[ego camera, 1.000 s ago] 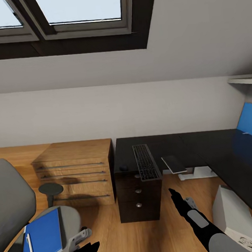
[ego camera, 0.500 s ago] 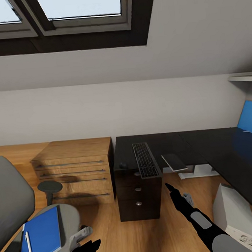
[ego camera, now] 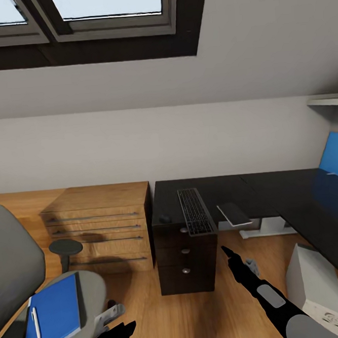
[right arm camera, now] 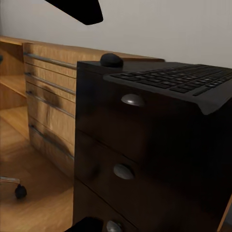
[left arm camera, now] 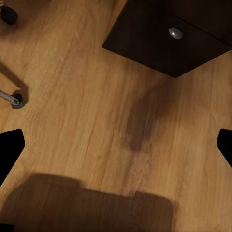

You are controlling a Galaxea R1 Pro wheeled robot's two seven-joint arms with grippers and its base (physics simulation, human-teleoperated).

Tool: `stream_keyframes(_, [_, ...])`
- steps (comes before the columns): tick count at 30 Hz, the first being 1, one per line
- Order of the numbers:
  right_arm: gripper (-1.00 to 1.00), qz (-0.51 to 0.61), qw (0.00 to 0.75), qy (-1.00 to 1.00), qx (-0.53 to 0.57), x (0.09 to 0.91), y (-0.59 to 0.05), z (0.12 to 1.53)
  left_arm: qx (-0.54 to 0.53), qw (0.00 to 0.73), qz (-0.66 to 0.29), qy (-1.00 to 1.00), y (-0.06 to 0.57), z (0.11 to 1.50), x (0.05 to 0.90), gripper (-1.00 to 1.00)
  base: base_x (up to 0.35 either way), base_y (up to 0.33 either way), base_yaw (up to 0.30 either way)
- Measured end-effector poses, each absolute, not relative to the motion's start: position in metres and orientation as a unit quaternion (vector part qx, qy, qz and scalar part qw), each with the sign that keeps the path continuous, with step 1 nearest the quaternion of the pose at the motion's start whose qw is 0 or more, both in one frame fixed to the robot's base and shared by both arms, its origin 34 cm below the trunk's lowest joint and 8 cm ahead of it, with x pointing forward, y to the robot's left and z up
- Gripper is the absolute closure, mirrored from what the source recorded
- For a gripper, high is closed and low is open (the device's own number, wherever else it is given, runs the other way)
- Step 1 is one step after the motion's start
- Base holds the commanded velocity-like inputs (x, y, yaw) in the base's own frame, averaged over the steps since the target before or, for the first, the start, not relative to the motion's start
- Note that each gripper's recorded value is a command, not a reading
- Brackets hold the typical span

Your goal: In the bedroom, organize the workspace by keeping the computer under the desk, ensuring the monitor is on the desk, placing the keyboard on the desk next to the monitor, placing the mouse on the desk next to the keyboard, moving the folder from the swivel chair onto the desk next to the mouse, stacking the notebook on top of the folder with the pen on top of the notebook, and positioning the swivel chair next to the desk.

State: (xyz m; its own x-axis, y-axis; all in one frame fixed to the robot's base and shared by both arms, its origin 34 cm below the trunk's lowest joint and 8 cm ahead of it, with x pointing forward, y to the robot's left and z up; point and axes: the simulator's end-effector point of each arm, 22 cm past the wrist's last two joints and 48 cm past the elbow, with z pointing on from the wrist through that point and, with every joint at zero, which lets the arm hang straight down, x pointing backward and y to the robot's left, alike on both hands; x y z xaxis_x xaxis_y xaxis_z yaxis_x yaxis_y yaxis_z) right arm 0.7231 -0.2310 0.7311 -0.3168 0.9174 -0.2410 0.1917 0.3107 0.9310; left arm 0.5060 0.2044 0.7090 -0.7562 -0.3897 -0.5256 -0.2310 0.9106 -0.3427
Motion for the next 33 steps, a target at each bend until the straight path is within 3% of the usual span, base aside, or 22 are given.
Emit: stream_keyframes(33, [-1.0,0.432,0.426,0.688,0.399,0.72,-0.224,0.675,-0.145,0.303,-0.135,0.932,0.185,0.648,0.499,-1.0,0.0,0.0,0.0])
